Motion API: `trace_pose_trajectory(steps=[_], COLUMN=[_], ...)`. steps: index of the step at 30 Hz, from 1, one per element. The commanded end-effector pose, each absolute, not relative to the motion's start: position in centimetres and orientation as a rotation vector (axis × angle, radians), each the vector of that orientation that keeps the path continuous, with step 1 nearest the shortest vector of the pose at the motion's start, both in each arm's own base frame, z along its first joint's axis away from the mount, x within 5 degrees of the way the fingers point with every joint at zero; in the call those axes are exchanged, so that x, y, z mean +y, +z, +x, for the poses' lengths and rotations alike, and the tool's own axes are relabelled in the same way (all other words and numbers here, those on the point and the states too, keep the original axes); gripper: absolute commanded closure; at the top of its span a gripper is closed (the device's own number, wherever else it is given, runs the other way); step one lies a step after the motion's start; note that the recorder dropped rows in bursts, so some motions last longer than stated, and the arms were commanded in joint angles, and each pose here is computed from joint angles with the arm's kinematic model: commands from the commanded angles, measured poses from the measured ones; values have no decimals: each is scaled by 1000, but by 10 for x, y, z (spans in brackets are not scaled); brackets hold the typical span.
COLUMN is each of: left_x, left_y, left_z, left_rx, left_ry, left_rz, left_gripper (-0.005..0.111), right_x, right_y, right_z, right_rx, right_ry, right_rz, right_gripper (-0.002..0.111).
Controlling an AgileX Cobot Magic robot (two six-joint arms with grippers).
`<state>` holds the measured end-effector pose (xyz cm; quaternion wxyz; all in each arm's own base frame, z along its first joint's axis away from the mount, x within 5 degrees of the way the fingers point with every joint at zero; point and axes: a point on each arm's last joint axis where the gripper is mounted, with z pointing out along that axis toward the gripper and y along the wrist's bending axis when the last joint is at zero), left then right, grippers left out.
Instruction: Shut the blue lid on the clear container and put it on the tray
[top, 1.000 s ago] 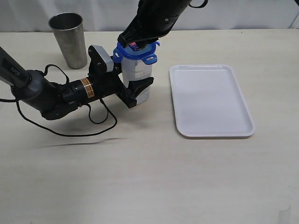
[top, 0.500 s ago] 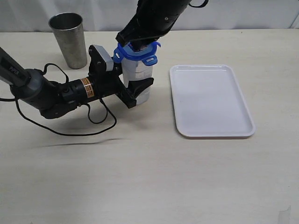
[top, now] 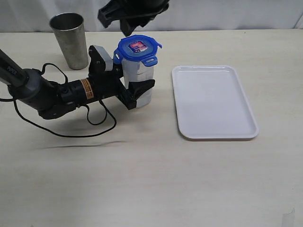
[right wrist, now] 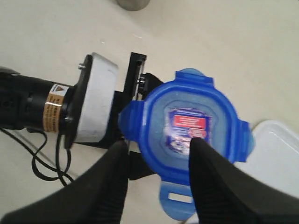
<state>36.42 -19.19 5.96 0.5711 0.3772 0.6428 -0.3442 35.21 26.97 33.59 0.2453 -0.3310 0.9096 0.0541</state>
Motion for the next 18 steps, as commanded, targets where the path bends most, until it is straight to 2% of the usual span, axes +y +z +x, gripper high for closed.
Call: trace_pose_trajectory(steps=[1,3,7,13,18], left_x=[-190,-190,-191,-190,-190], left_y=[59,59,59,59,59], left_z=[364,364,364,364,364], left_rx=[1531,1530,1529,1530,1530], left_ry=[-802,-804,-804,-804,-804], left_rz=[902,906,908,907,907], left_gripper=[107,107,107,107,107], right_x=[294,300,300,311,310], right_y=[322,314,303,299,282], right_z=[353,359,375,368,366], right_rx=[2498,2502,2473,2490,2521], right_ry=[114,114,-52,44,-31], right_rz=[-939,-931,-892,-951,-990], right_gripper=[67,67,67,67,67])
